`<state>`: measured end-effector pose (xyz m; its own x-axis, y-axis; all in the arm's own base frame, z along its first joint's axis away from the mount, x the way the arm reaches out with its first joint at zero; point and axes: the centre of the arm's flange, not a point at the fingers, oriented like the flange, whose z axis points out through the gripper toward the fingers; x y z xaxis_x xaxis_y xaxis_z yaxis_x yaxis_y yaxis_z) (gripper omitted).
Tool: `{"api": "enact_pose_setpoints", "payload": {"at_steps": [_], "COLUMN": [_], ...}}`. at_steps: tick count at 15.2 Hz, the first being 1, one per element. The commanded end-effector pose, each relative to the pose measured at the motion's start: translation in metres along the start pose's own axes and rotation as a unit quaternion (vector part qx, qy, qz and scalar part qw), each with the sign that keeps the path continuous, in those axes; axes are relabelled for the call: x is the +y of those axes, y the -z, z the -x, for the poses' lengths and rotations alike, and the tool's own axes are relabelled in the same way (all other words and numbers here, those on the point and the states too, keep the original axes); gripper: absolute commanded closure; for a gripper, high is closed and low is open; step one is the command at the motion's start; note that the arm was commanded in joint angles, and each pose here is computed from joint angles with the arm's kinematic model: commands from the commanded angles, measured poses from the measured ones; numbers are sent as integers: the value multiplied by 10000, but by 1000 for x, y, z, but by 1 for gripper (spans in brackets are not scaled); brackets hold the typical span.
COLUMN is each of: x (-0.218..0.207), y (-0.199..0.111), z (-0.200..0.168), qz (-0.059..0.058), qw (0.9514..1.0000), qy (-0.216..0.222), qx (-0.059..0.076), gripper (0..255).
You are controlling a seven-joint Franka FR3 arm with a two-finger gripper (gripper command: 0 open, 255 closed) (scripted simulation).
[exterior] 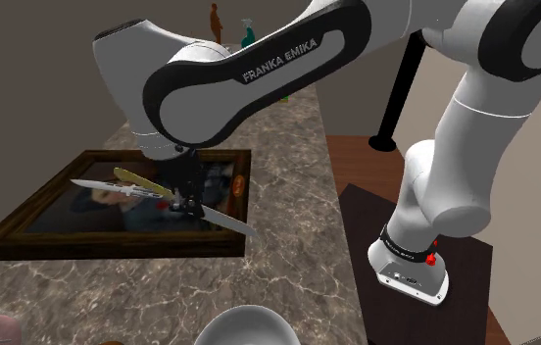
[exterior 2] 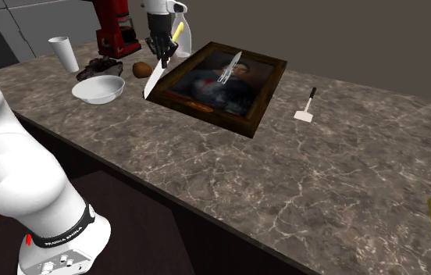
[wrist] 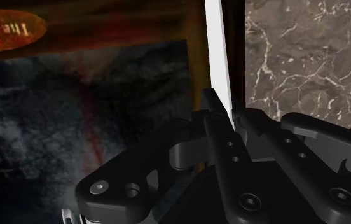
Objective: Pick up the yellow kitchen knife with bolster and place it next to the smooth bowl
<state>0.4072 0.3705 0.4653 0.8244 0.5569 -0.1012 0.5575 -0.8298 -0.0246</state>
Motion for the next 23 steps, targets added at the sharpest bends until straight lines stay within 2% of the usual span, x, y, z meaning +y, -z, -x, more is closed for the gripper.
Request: {"api": "enact_pose_setpoints", "payload": {"at_steps": [1,13,23], "x": [-24,-172,-171], "y": [0,1,-51], "z": [-9,-58,-64], "qz": [-3,-3,-3], "qw": [10000,10000,10000], "qy": [-7,-8,-7], "qx": [0,0,0], "gripper": [255,255,255]}}
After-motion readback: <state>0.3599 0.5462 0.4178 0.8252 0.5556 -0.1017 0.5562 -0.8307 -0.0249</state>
